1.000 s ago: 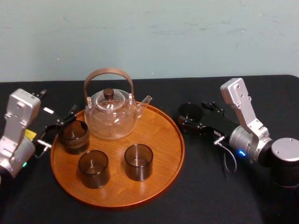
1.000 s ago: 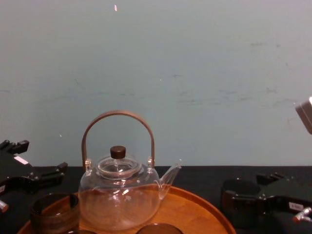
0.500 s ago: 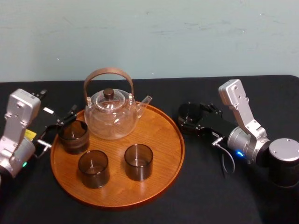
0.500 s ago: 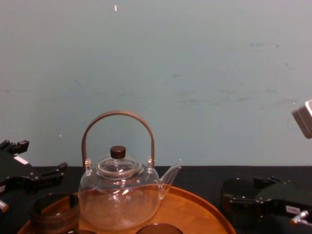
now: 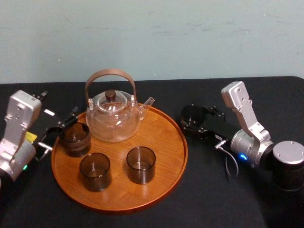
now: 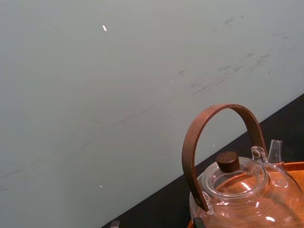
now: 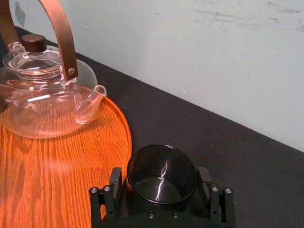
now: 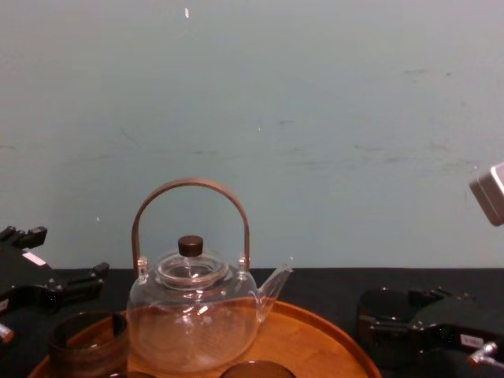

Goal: Pick up the glass from the table and place it on the tray.

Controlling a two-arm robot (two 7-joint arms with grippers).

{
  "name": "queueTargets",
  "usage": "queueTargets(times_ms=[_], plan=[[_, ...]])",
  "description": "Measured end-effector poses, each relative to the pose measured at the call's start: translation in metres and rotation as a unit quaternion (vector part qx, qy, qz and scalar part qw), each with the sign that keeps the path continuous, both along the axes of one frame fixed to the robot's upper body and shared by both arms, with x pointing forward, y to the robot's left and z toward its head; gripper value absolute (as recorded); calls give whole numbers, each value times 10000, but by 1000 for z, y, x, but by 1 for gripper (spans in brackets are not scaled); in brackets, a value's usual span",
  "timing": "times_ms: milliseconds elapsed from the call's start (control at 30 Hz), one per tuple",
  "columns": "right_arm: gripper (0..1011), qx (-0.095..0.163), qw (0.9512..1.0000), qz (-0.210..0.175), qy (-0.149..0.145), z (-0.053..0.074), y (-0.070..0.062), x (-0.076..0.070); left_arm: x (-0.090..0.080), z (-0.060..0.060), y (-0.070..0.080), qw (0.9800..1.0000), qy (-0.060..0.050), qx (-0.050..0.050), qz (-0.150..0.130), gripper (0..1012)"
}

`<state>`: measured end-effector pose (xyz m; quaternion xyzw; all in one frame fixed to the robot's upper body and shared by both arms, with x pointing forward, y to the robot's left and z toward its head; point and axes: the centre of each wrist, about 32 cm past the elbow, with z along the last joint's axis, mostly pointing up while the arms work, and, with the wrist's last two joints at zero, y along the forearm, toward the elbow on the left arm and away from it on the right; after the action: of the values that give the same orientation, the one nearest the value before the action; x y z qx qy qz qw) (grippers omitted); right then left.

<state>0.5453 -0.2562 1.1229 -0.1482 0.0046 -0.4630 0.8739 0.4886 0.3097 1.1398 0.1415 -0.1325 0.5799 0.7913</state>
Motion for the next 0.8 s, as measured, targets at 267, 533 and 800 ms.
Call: queueTargets(times_ms=[267, 533, 800], plan=[[1002, -2, 10000, -4, 1, 0, 0, 0, 0, 0, 0, 10000, 0, 0, 0, 1001], [1002, 32, 10000, -7, 3, -1, -2, -1, 0, 0, 0, 10000, 0, 0, 0, 1001], [1002, 38, 10000, -18, 65, -4, -2, -2, 0, 0, 0, 10000, 0, 0, 0, 1001]])
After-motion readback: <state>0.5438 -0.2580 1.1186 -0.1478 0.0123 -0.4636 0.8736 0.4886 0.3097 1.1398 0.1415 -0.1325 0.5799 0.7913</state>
